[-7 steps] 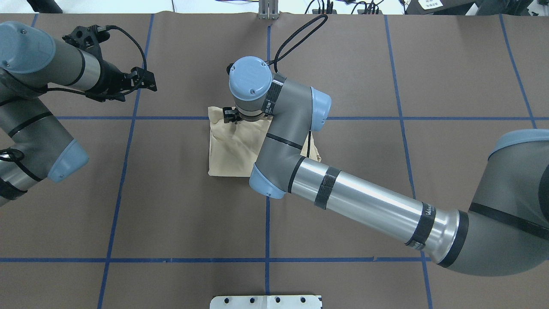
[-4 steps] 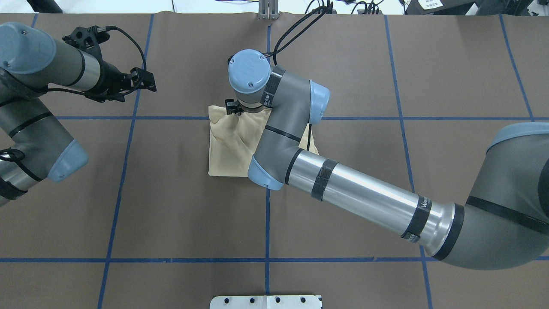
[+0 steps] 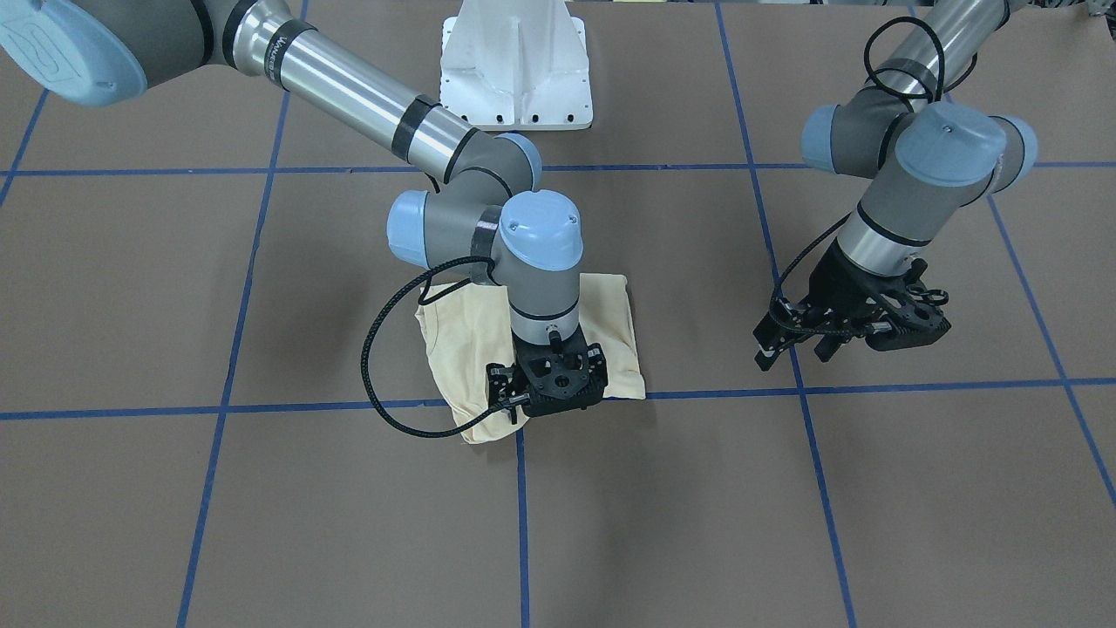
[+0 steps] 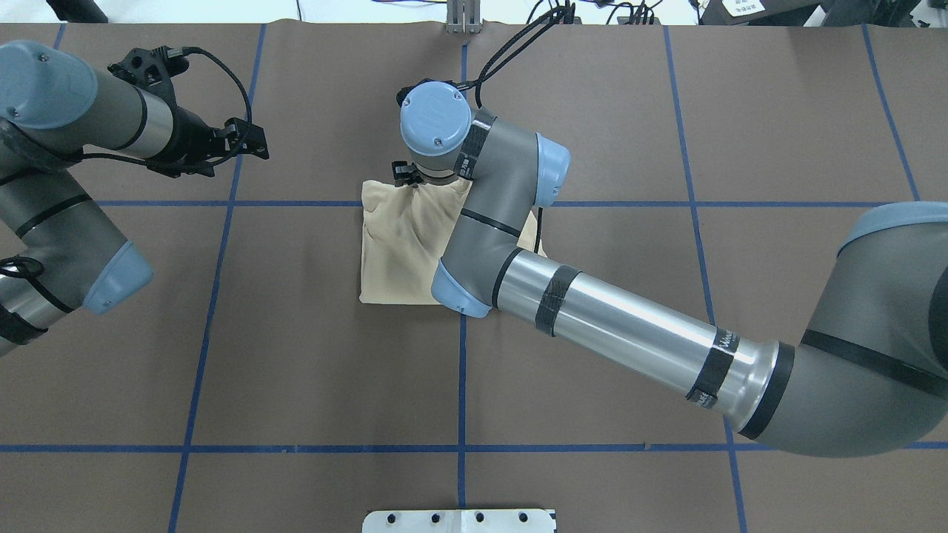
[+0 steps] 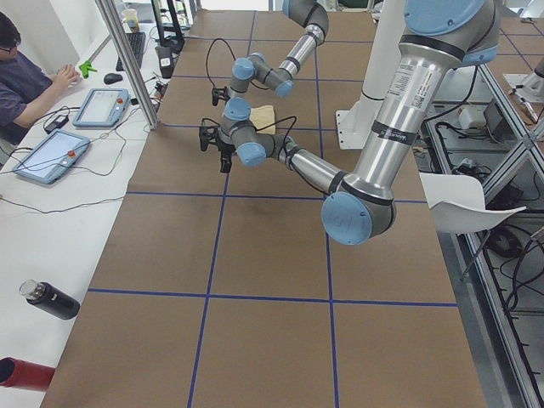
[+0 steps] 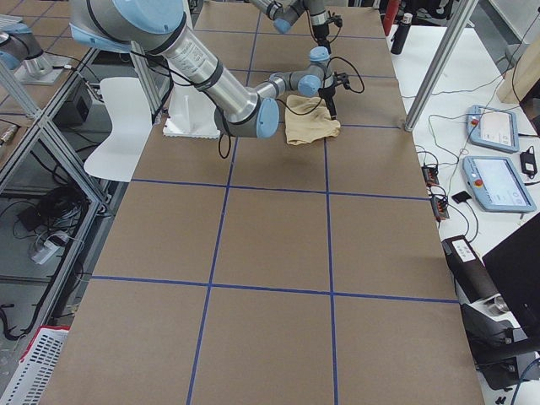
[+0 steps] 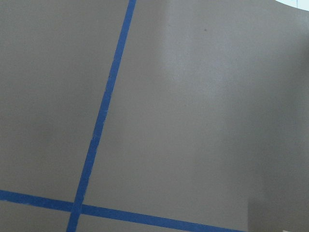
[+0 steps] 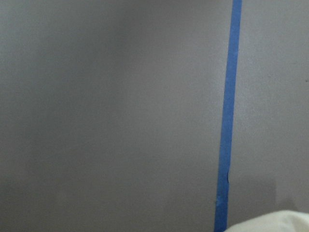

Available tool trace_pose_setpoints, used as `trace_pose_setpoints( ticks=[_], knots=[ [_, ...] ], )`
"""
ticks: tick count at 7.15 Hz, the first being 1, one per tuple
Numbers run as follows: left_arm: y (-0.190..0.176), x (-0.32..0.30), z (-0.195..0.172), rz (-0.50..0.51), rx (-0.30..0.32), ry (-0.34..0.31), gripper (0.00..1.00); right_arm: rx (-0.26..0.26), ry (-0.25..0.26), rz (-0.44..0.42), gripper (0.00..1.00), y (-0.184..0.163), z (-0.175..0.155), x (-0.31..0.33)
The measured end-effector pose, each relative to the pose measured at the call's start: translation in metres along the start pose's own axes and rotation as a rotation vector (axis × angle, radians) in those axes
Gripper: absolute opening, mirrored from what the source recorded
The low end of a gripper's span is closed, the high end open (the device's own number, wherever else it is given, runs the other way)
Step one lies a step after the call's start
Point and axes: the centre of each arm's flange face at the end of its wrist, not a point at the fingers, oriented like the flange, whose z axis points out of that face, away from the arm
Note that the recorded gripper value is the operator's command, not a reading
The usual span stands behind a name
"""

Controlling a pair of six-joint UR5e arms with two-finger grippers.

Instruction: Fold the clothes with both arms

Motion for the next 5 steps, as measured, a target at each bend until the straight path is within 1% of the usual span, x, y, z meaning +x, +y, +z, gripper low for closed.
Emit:
trace_pose_setpoints(
  ticks=[1,2,3,4,5],
  knots=[
    [-0.004,-0.001,-0.003,0.001,0.005,0.003,0.99,0.003,-0.012,0.006,0.99,-0.011,-0.009,0.003],
    [-0.013,-0.004,-0.012,0.012,0.006,0.011,0.99,-0.011,-0.027,0.016,0.99,-0.024,-0.024,0.009],
    [-0.025,-0.010,-0.025,0.044,0.003,0.023,0.99,-0.052,-0.023,0.036,0.99,-0.039,-0.049,0.020],
    [-0.036,-0.023,-0.039,0.091,0.010,0.026,0.99,-0.100,-0.008,0.056,0.99,-0.051,-0.075,0.040],
    [-0.045,-0.048,-0.054,0.155,0.025,0.012,0.99,-0.146,-0.005,0.070,0.99,-0.060,-0.096,0.083]
  ],
)
